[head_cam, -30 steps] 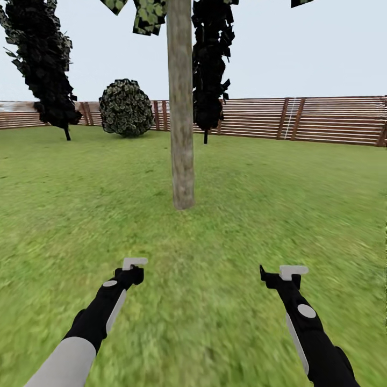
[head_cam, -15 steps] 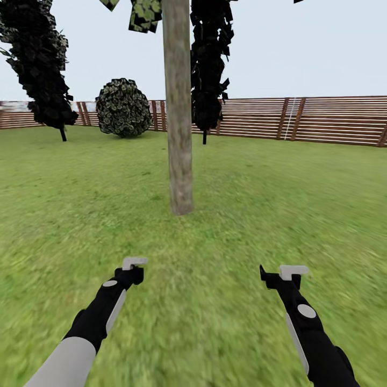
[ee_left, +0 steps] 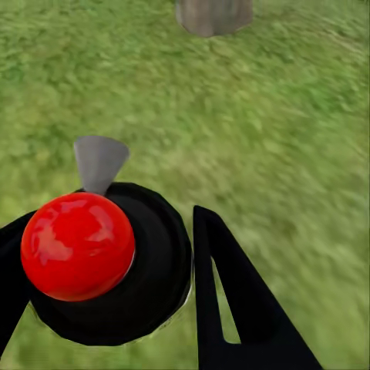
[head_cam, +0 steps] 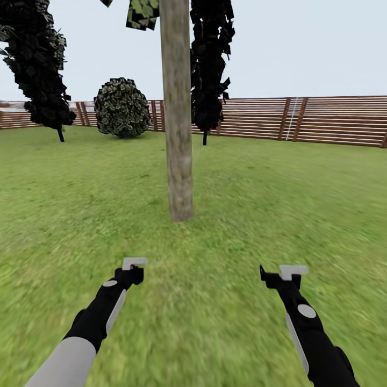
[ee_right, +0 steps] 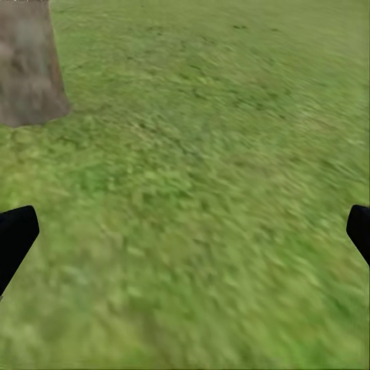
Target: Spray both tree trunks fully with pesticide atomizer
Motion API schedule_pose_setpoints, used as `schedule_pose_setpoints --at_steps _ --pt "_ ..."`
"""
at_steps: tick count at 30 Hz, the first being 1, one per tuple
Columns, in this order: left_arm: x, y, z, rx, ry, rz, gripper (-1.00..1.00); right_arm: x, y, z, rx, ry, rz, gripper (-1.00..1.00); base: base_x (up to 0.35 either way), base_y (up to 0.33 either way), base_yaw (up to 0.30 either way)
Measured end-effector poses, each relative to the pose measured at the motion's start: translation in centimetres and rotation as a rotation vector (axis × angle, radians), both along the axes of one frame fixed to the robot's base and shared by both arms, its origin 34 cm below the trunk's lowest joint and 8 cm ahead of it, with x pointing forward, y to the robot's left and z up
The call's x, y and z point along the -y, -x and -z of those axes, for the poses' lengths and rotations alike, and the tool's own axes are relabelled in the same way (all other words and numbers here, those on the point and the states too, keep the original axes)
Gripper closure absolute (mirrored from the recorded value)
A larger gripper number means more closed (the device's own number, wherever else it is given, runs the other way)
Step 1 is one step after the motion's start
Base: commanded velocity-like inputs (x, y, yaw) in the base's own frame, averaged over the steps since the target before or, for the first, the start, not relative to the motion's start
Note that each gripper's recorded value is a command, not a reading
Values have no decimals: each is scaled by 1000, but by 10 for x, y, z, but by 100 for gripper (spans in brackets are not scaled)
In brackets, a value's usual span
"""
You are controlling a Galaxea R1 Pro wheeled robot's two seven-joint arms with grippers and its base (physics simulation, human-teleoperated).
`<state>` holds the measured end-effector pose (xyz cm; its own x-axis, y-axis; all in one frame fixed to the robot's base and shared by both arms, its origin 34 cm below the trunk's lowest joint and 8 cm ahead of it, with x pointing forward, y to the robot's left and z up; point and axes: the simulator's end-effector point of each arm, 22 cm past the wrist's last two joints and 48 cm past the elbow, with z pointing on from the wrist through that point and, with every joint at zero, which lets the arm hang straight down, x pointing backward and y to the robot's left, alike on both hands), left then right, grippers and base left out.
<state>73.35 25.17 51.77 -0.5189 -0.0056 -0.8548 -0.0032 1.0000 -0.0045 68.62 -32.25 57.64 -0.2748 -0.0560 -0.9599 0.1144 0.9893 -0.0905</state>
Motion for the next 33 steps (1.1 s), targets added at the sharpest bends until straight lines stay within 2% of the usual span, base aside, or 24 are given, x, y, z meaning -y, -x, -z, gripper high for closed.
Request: schedule_pose_setpoints --at_steps 33 --pt "2 0 0 -1 3 1 100 0 0 1 0 0 0 -100 340 71 0"
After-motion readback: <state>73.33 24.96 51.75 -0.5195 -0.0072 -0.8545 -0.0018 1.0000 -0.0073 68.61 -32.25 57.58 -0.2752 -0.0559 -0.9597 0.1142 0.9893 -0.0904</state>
